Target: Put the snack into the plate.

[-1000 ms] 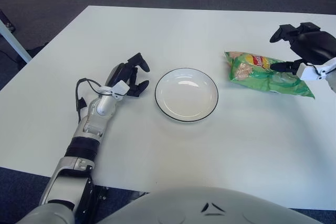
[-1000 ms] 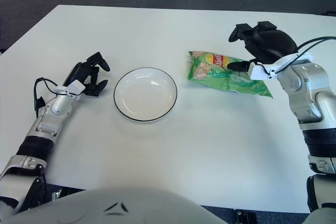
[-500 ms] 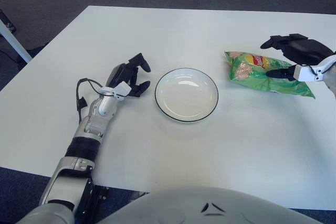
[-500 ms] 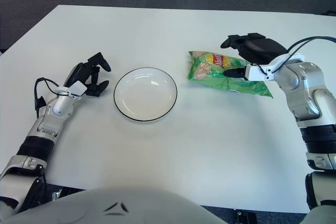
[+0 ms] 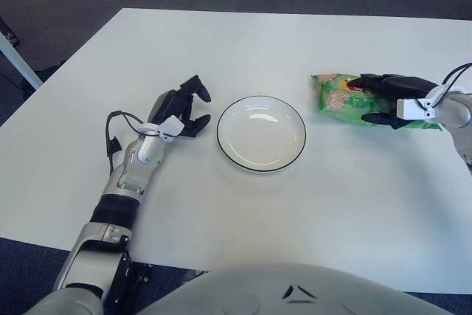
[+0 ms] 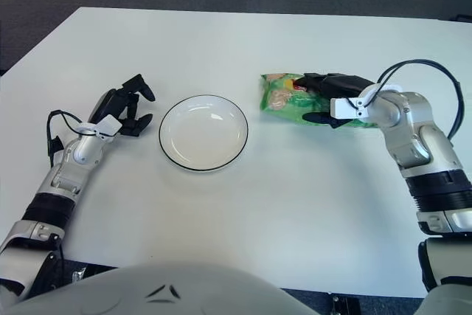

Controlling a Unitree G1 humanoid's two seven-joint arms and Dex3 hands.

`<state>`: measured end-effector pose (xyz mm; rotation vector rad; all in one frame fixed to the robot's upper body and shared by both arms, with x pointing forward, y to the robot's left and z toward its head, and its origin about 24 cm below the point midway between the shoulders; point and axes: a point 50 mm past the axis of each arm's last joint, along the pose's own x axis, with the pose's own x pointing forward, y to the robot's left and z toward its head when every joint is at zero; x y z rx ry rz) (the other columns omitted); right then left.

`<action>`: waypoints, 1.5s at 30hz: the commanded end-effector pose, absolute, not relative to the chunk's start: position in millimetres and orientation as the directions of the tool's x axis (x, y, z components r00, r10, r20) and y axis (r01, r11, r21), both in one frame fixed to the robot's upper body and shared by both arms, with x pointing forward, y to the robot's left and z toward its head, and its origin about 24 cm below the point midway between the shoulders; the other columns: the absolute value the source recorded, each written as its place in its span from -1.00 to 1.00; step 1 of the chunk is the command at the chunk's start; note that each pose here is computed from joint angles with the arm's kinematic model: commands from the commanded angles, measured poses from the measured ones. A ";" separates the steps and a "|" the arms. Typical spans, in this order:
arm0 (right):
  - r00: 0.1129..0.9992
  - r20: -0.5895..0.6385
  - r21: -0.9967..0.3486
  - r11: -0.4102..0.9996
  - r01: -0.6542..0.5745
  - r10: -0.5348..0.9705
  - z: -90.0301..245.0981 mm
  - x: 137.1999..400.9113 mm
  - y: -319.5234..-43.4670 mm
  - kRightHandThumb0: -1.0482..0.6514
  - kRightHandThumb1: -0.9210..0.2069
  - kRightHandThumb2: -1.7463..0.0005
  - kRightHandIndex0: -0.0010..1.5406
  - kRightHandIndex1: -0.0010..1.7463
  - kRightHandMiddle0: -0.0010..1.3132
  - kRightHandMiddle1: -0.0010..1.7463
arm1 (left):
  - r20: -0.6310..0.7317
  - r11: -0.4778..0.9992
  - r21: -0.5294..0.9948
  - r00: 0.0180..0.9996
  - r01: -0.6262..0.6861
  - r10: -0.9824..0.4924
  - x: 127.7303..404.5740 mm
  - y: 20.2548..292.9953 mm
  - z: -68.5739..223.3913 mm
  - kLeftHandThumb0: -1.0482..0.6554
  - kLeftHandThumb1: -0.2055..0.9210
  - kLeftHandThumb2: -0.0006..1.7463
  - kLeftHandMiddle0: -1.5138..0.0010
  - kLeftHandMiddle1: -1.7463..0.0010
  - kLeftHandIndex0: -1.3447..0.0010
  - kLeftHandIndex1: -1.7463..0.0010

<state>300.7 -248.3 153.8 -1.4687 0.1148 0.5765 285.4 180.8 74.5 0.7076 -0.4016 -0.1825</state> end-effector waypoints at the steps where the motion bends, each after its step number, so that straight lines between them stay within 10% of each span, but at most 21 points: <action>1: 0.806 -0.511 -0.842 0.013 -0.539 0.297 127.6 300.9 -246.0 -1.00 -1.00 0.01 -1.00 -1.00 -1.00 -0.69 | 0.189 0.750 0.656 0.942 0.089 -0.277 272.7 181.5 46.8 -0.28 0.19 0.30 -0.57 -1.00 0.26 -1.00; 12: 0.738 -0.630 -0.755 0.029 -0.655 0.241 98.3 305.4 -248.1 -1.00 -1.00 -0.07 -1.00 -1.00 -1.00 -0.93 | 0.197 0.747 0.659 0.940 0.083 -0.279 271.7 181.4 47.6 -0.28 0.20 0.30 -0.57 -1.00 0.27 -1.00; 20: 0.781 -0.611 -0.787 0.010 -0.617 0.128 77.2 310.9 -255.4 -1.00 -1.00 -0.06 -1.00 -1.00 -1.00 -0.75 | 0.188 0.760 0.643 0.942 0.095 -0.277 270.7 181.6 46.4 -0.27 0.24 0.26 -0.54 -1.00 0.29 -1.00; 24: 0.835 -0.546 -0.837 0.000 -0.547 0.066 66.7 310.7 -267.6 -0.98 -1.00 0.01 -0.96 -0.98 -1.00 -0.48 | 0.183 0.761 0.641 0.944 0.099 -0.276 270.7 181.8 46.0 -0.27 0.24 0.26 -0.54 -1.00 0.29 -1.00; 27: 0.926 -0.377 -0.925 -0.054 -0.377 0.009 50.6 308.8 -285.9 -0.79 -0.98 0.16 -0.99 -0.17 -1.00 0.21 | 0.192 0.757 0.647 0.942 0.090 -0.276 270.7 181.4 46.6 -0.27 0.24 0.26 -0.54 -1.00 0.29 -1.00; 28: 0.942 -0.337 -0.940 -0.069 -0.336 0.006 48.6 308.8 -287.5 -0.79 -0.98 0.16 -0.99 -0.17 -1.00 0.21 | 0.197 0.755 0.650 0.941 0.086 -0.276 270.7 181.2 46.9 -0.27 0.24 0.26 -0.54 -1.00 0.29 -1.00; 29: 0.950 -0.314 -0.947 -0.077 -0.312 0.006 47.7 309.0 -288.1 -0.51 -0.79 0.11 -0.99 0.35 -0.75 0.60 | 0.200 0.754 0.652 0.940 0.083 -0.277 270.7 181.1 47.1 -0.27 0.24 0.26 -0.54 -1.00 0.29 -1.00; 33: 0.985 -0.171 -0.982 -0.083 -0.168 0.021 47.4 310.0 -287.4 -0.21 -0.49 -0.07 -0.94 0.83 -0.47 0.89 | 0.204 0.747 0.660 0.938 0.079 -0.280 270.7 180.8 47.6 -0.27 0.23 0.26 -0.55 -1.00 0.29 -1.00; 38: 0.998 -0.039 -0.998 -0.058 -0.036 0.047 52.6 313.1 -284.6 0.18 0.39 -0.65 -0.12 0.69 0.05 0.99 | 0.202 0.744 0.663 0.938 0.081 -0.282 270.8 180.6 47.5 -0.27 0.23 0.26 -0.56 -1.00 0.29 -1.00; 45: 0.996 0.061 -0.996 0.075 0.056 0.061 58.9 313.7 -285.6 0.23 0.65 -0.77 0.19 0.52 0.15 1.00 | 0.200 0.738 0.670 0.938 0.081 -0.285 271.3 180.6 47.7 -0.27 0.23 0.27 -0.56 -1.00 0.29 -1.00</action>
